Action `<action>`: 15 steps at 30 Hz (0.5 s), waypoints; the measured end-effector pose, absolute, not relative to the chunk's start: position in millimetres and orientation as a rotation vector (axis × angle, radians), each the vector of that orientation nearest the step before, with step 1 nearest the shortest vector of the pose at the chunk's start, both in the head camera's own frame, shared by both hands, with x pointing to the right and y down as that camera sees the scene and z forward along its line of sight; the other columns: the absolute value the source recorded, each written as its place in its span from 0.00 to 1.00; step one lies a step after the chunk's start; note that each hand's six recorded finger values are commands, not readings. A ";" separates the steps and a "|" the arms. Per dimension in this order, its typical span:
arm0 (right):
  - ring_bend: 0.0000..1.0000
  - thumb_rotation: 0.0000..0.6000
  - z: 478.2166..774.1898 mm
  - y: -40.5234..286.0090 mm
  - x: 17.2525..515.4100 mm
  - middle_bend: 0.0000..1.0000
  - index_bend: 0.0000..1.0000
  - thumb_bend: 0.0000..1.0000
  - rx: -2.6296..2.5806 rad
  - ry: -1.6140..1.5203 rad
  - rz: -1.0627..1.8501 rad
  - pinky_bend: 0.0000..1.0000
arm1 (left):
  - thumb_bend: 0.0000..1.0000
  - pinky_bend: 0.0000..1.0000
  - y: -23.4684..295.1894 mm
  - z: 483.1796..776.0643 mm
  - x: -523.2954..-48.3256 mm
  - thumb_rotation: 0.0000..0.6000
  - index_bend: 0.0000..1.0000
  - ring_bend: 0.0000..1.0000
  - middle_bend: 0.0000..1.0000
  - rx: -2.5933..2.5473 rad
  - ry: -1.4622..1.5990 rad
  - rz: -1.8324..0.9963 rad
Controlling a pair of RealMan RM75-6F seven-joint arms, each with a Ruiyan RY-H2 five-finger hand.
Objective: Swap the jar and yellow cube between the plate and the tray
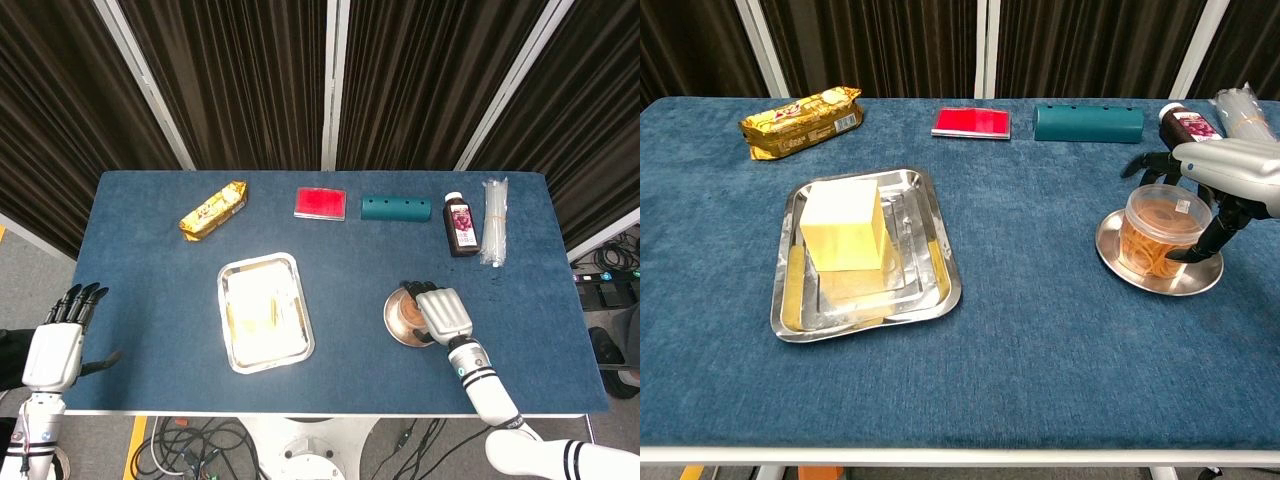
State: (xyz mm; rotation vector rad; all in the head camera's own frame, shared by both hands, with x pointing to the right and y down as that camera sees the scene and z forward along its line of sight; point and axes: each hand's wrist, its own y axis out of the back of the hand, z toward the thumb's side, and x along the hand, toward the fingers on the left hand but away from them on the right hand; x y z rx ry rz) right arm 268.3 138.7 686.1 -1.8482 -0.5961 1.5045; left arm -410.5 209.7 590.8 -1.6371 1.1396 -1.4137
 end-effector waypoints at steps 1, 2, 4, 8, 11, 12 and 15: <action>0.41 1.00 685.9 138.6 268.3 0.41 0.41 0.21 -1.847 -0.600 1.503 0.58 | 0.00 0.15 210.0 591.4 -410.6 1.00 0.14 0.03 0.09 -1.638 1.138 -1.415; 0.42 1.00 685.3 138.1 268.3 0.42 0.43 0.21 -1.846 -0.605 1.500 0.58 | 0.00 0.15 210.2 591.9 -410.7 1.00 0.14 0.03 0.09 -1.640 1.137 -1.417; 0.43 1.00 683.0 136.3 268.2 0.44 0.47 0.22 -1.844 -0.620 1.489 0.59 | 0.00 0.15 210.5 592.7 -411.0 1.00 0.14 0.03 0.09 -1.641 1.137 -1.419; 0.44 1.00 672.4 130.4 266.1 0.44 0.47 0.22 -1.841 -0.668 1.444 0.59 | 0.00 0.15 210.0 592.6 -411.0 1.00 0.14 0.03 0.09 -1.640 1.138 -1.417; 0.43 1.00 660.4 123.4 259.2 0.44 0.47 0.22 -1.840 -0.704 1.381 0.59 | 0.00 0.15 210.0 592.0 -411.1 1.00 0.14 0.03 0.09 -1.639 1.140 -1.414; 0.43 1.00 656.6 121.2 255.4 0.44 0.47 0.22 -1.843 -0.712 1.357 0.59 | 0.00 0.15 210.2 591.8 -411.4 1.00 0.14 0.03 0.09 -1.639 1.142 -1.415; 0.43 1.00 647.7 115.2 238.0 0.44 0.47 0.22 -1.874 -0.715 1.285 0.59 | 0.00 0.15 211.1 591.1 -412.7 1.00 0.14 0.03 0.09 -1.636 1.146 -1.418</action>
